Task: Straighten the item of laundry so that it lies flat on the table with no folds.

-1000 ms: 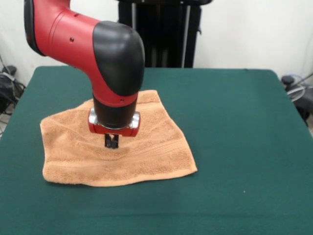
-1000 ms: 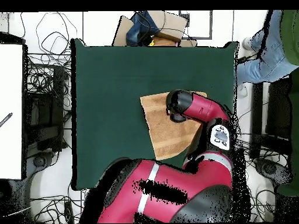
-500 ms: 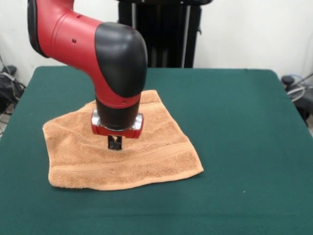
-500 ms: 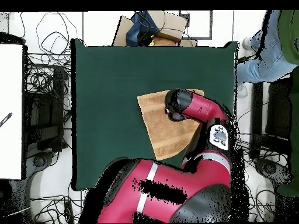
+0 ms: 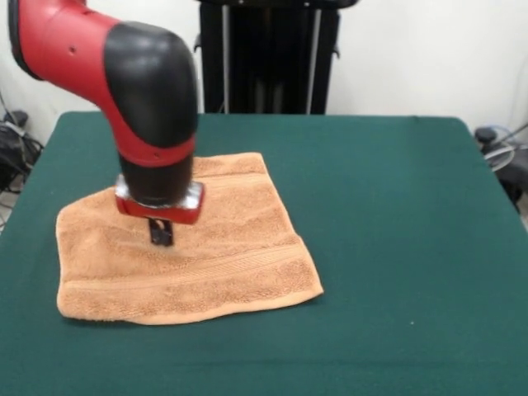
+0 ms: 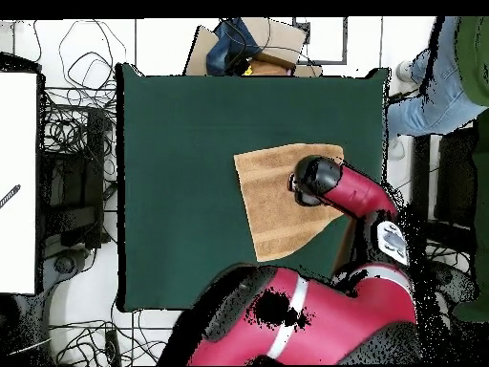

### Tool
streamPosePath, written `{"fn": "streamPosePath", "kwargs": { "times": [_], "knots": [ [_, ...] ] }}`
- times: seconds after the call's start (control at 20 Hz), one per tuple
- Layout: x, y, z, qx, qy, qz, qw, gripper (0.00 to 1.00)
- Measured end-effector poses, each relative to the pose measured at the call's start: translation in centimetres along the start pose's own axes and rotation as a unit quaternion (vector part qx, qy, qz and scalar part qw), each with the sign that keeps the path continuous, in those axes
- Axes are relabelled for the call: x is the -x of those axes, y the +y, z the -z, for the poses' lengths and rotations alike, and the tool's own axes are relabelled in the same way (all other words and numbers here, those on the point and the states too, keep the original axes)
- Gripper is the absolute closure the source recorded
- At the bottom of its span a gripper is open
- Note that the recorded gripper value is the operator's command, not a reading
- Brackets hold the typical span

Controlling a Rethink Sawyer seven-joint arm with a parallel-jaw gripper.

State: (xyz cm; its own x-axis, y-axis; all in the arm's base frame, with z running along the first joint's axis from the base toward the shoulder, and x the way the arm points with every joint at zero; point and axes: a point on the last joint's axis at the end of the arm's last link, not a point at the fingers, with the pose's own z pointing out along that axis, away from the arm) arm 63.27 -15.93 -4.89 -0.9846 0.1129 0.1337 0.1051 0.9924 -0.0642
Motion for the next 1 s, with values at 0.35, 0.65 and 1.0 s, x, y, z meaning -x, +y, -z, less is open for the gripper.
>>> {"fn": "streamPosePath", "kwargs": {
  "times": [0.35,0.65,1.0],
  "knots": [
    [-3.2,-6.0,0.1,-0.015,-0.017,-0.033,0.9992,1.0],
    [-6.0,-8.4,0.1,-0.022,-0.015,-0.041,0.9988,1.0],
    [-6.8,-8.0,-0.3,-0.026,-0.009,-0.022,0.9994,1.0]
  ]
}}
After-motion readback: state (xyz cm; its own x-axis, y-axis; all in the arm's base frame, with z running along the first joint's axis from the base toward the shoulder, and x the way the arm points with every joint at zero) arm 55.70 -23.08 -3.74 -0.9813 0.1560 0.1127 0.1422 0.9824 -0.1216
